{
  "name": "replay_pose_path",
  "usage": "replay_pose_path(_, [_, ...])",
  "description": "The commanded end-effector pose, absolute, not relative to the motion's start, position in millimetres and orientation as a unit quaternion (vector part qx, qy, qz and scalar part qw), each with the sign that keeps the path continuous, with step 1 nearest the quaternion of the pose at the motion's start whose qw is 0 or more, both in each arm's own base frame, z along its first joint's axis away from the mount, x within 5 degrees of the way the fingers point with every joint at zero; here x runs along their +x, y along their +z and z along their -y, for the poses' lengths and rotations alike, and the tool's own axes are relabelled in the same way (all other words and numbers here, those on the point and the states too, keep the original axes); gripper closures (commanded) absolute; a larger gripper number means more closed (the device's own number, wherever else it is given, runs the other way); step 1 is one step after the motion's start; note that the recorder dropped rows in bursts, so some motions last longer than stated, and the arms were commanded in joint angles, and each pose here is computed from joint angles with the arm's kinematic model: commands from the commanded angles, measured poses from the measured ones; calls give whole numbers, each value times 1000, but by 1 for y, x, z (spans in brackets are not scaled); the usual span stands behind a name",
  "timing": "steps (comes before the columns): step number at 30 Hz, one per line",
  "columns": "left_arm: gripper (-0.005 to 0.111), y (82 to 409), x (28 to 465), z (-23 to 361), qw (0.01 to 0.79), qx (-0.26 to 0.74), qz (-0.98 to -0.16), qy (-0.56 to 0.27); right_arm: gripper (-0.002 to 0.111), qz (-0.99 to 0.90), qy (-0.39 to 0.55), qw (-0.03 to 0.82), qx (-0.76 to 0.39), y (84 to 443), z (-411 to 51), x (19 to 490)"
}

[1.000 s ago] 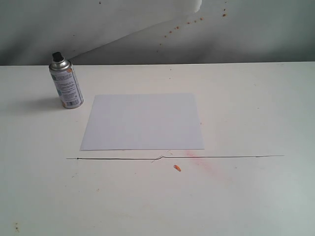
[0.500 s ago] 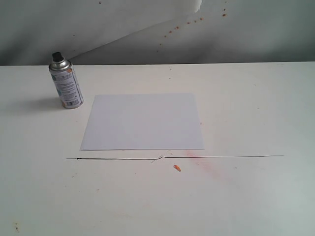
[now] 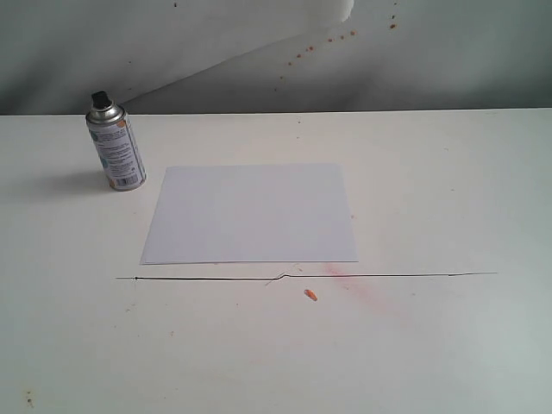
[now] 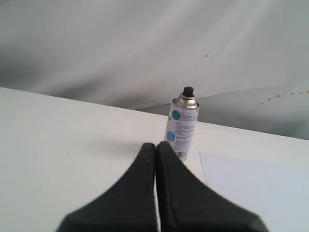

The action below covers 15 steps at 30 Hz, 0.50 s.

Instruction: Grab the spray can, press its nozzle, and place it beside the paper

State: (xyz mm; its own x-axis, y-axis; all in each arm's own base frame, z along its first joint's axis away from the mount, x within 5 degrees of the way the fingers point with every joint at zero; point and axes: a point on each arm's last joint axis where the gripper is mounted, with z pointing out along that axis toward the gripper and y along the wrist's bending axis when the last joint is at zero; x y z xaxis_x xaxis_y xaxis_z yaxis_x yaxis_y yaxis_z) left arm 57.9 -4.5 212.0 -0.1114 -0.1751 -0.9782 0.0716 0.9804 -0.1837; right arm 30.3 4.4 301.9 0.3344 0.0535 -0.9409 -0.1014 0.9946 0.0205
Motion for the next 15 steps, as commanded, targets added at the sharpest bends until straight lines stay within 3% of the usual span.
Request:
replay_pose_path(1, [107, 192, 56, 5, 641, -47, -759, -104, 108, -576, 43, 816, -21, 300, -4, 30])
replay_pose_path(15, [107, 185, 53, 9, 614, 10, -783, -98, 108, -576, 43, 816, -21, 300, -4, 30])
